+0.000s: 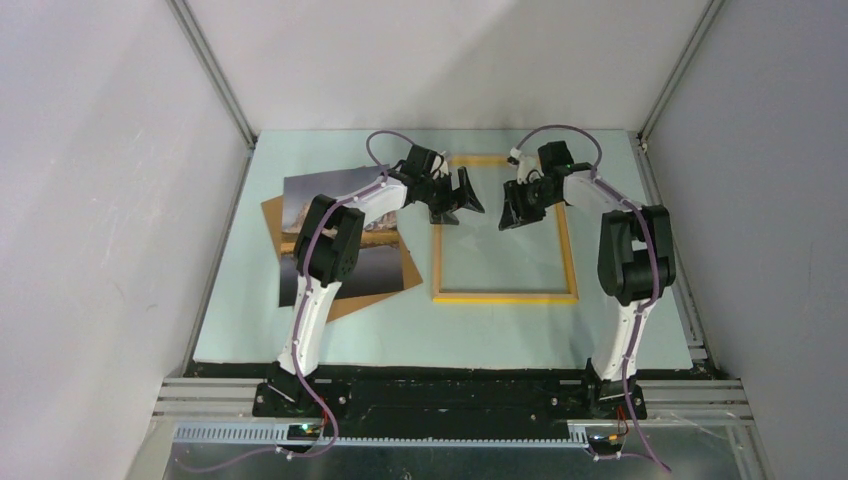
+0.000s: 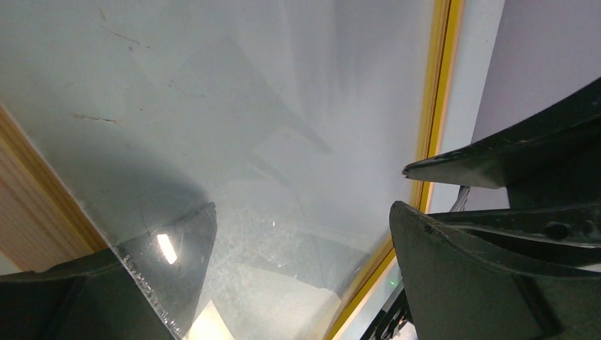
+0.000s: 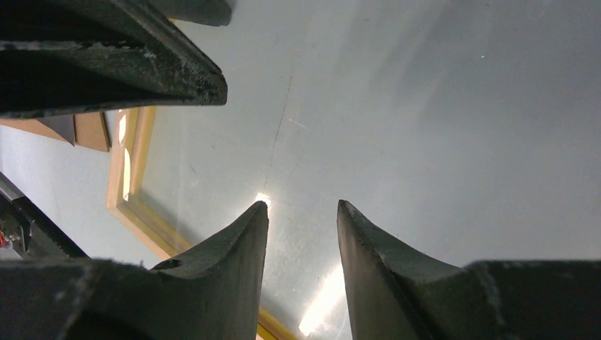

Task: Put the photo into the frame
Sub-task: Place the photo frame item in the photo frame.

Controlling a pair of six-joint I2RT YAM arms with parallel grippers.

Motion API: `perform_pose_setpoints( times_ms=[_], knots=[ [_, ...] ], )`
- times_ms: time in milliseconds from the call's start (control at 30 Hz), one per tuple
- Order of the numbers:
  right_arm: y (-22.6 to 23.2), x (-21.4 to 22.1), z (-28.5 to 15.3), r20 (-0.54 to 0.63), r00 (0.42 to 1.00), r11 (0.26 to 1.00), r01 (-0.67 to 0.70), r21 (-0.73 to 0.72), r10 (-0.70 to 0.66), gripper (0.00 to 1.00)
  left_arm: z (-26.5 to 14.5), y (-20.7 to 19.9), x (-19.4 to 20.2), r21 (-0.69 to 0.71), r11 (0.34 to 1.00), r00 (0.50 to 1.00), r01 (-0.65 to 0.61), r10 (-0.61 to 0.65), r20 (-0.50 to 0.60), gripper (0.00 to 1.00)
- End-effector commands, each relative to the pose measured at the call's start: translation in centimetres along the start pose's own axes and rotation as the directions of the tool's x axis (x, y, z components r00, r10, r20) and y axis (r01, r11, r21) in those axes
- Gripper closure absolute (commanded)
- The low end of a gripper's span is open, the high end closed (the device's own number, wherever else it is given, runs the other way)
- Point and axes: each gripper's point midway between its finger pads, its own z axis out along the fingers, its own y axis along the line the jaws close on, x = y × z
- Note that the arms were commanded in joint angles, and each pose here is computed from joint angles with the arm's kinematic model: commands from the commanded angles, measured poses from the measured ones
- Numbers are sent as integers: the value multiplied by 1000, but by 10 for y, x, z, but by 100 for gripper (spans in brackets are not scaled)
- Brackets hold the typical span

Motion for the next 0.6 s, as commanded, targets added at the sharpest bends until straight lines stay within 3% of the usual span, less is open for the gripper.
perform_pose_setpoints(
  times_ms=[0, 567],
  knots=[
    [-1, -16, 8, 19, 999, 999, 44, 20, -44, 55, -6, 1, 0, -43, 998, 999, -39, 39, 8, 0],
    [-23, -2, 26, -46, 999, 996, 16, 88, -11, 55, -19, -6, -1, -47, 997, 998, -62, 63, 26, 0]
  ],
)
